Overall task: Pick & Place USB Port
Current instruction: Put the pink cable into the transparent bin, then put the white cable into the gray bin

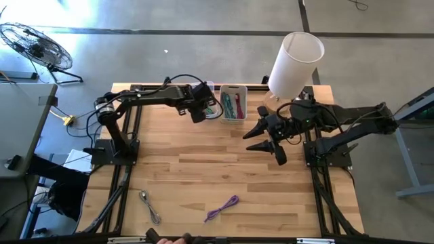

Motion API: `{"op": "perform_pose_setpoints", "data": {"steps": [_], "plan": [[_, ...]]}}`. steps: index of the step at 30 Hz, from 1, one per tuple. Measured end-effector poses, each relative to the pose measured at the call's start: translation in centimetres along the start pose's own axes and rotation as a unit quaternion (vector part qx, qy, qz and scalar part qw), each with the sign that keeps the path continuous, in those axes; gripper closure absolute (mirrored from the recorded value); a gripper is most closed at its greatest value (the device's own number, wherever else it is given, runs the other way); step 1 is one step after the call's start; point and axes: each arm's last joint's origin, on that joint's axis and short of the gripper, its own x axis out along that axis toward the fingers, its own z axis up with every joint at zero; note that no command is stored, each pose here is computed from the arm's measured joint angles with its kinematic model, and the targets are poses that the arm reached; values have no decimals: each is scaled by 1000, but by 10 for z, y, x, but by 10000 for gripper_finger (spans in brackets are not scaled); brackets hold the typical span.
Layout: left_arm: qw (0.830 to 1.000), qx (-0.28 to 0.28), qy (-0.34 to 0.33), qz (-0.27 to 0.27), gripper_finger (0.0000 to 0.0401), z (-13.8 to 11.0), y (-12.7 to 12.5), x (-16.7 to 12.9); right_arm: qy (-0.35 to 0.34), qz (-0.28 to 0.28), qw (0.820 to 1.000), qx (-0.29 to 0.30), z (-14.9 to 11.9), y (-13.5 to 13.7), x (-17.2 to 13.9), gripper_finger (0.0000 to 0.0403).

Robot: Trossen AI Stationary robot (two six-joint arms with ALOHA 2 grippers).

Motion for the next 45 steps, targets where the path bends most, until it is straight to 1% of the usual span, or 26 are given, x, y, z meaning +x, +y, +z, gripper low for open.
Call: {"op": "perform_pose_setpoints", "data": {"steps": [3,7,9,12,14,16,18,20,22,24,25,26,28,29,31,32,33,35,37,38,39,41,43,45], "plan": [[1000,-3,5,0,296,0,0,1,0,0,1000,0,0,0,0,226],[1000,-5,8,0,292,0,0,1,4,-1,1000,3,-1,0,0,226],[1000,-20,16,-2,291,-1,0,1,6,-1,1000,3,-1,0,0,226],[996,-59,71,-14,290,0,0,-1,7,-1,1000,4,-1,0,0,226],[987,-96,124,-25,290,3,-1,-5,7,-1,1000,4,-1,0,0,226],[984,-92,149,-37,290,9,-2,-13,8,-1,1000,4,-2,0,0,226],[987,-72,135,-51,289,18,0,-27,8,-1,1000,0,-2,0,0,226],[990,-79,102,-54,289,28,8,-47,8,-1,1000,-9,-2,0,0,226],[990,-113,60,-54,289,36,18,-70,8,-1,1000,-15,-2,0,0,226],[984,-168,17,-58,289,40,28,-97,9,-1,1000,-21,-2,0,0,226],[977,-206,-11,-58,289,42,33,-112,10,-1,1000,-24,-2,0,0,226],[967,-240,-48,-68,289,43,36,-127,11,-1,1000,-27,-2,0,0,226],[942,-289,-132,-109,288,47,38,-157,10,-1,999,-33,-2,0,0,226],[926,-312,-173,-125,288,48,39,-172,10,-1,999,-34,-2,0,0,226],[885,-363,-235,-170,288,50,38,-199,10,-1,999,-34,-2,0,0,226],[866,-383,-255,-197,288,52,36,-211,9,-1,999,-34,-2,0,0,226],[849,-399,-277,-209,288,54,36,-221,8,-1,999,-34,-2,0,0,226],[816,-427,-320,-221,288,60,35,-238,3,6,999,-35,-1,1,0,226],[790,-450,-334,-248,288,65,28,-254,-1,12,999,-33,0,3,0,226],[780,-460,-339,-254,288,69,25,-261,-4,14,999,-34,0,4,0,226],[774,-469,-339,-258,288,71,21,-268,-4,18,999,-35,0,6,1,226],[767,-482,-323,-275,288,82,15,-274,-1,25,999,-36,0,9,1,226],[761,-496,-309,-283,288,94,11,-280,1,33,999,-38,-1,13,1,226],[761,-502,-295,-286,288,107,6,-287,2,42,998,-45,-2,17,2,226]]}}
